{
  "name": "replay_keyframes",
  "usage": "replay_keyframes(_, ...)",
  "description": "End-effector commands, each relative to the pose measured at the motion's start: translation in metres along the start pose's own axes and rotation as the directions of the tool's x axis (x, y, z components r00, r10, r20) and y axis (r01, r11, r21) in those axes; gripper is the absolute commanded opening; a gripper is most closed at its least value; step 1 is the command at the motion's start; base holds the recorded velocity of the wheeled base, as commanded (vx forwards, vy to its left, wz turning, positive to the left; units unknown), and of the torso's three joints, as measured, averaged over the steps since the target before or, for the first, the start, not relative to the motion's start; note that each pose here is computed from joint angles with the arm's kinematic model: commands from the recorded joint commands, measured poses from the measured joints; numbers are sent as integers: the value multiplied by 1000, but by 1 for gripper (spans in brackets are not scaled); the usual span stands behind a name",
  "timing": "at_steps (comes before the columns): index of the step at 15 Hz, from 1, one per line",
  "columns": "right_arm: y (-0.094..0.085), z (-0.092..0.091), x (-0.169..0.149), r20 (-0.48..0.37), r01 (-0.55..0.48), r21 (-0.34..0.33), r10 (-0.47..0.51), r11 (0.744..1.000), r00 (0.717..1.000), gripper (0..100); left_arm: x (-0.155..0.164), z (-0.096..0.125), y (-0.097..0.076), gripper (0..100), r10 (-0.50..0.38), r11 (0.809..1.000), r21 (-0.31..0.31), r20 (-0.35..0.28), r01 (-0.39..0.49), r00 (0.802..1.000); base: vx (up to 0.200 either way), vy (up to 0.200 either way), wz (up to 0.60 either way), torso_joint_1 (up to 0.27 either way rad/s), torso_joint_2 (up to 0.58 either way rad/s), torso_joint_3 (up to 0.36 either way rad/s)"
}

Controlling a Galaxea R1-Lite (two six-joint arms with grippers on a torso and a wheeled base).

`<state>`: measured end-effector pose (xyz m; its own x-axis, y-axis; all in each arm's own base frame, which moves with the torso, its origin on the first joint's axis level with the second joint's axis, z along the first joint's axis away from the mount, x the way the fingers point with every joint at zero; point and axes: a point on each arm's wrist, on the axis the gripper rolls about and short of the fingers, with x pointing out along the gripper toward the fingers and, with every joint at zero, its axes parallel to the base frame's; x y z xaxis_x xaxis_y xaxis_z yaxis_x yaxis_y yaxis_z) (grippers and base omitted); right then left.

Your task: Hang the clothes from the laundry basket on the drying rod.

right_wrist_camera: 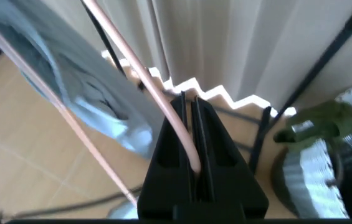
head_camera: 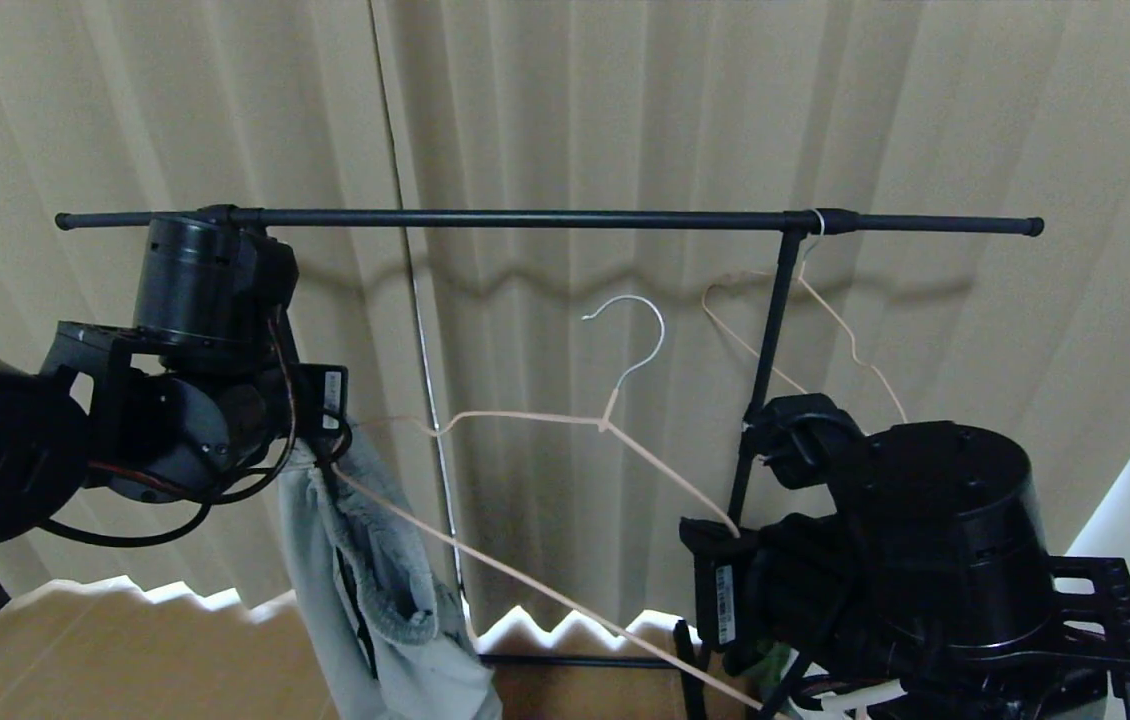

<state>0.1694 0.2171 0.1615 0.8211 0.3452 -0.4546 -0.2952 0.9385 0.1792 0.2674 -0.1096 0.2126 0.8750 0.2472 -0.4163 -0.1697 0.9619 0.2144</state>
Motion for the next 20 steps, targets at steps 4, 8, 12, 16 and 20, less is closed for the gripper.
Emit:
replay_keyframes(4,6,2,10,45,-10,16,9,1000,999,0,-3,-1,-3,0,-9,1000,6,2,9,1000,0,0,0,0,0,0)
replay_keyframes(8,14,-9,16,24,5,-35,-4,999,1000,0,-4,0,-3,0,-14,1000,6,5,14,1000,0,0,0,0,0,0)
replay_keyframes(12,21,-22,17,47,101,-107,-96,989,994,0,-3,0,-3,0,-11,1000,6,3,11,1000,0,0,0,0,0,0)
replay_keyframes(16,21,-24,23,102,223,-110,-212,968,972,0,-7,-6,1,0,0,999,48,-50,3,999,0,0,0,0,0,0)
replay_keyframes(20,25,-17,24,119,215,-90,-204,972,972,0,-15,-8,0,0,-7,997,71,-71,12,997,0,0,0,0,0,0)
